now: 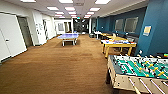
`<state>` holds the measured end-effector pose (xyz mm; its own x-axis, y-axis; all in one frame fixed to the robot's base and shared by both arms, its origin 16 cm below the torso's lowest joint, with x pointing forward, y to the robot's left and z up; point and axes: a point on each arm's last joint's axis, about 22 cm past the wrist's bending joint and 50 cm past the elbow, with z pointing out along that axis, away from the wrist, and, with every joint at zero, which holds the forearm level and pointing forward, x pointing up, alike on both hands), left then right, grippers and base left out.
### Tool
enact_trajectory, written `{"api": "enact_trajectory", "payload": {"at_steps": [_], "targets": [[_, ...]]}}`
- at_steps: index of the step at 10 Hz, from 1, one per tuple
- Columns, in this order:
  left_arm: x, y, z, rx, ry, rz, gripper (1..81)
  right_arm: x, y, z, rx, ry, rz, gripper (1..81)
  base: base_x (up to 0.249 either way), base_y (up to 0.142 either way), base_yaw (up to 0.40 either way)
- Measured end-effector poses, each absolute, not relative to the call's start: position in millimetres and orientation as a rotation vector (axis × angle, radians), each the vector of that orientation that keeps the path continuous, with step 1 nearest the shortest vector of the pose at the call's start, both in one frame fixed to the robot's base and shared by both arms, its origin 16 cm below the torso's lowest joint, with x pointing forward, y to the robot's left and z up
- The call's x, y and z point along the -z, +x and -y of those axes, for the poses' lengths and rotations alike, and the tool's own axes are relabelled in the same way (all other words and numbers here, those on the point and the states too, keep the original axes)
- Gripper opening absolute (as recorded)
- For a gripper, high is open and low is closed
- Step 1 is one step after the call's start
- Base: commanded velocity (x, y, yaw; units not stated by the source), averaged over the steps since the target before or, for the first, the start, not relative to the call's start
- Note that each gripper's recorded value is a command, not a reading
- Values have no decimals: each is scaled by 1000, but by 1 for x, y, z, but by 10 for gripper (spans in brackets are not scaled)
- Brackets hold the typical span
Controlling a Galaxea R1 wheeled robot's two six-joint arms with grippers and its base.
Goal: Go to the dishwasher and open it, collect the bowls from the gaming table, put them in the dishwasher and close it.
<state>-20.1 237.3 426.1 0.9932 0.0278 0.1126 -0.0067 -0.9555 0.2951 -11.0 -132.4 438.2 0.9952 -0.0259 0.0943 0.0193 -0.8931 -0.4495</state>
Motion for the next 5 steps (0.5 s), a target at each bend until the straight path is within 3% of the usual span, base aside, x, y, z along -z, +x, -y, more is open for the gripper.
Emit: {"api": "enact_trajectory", "payload": {"at_steps": [5], "targets": [[-426, -19, -232, -168, 2830, -16, 811, -438, -6, 134, 141, -2673, -3, 811, 134, 0, 0]]}}
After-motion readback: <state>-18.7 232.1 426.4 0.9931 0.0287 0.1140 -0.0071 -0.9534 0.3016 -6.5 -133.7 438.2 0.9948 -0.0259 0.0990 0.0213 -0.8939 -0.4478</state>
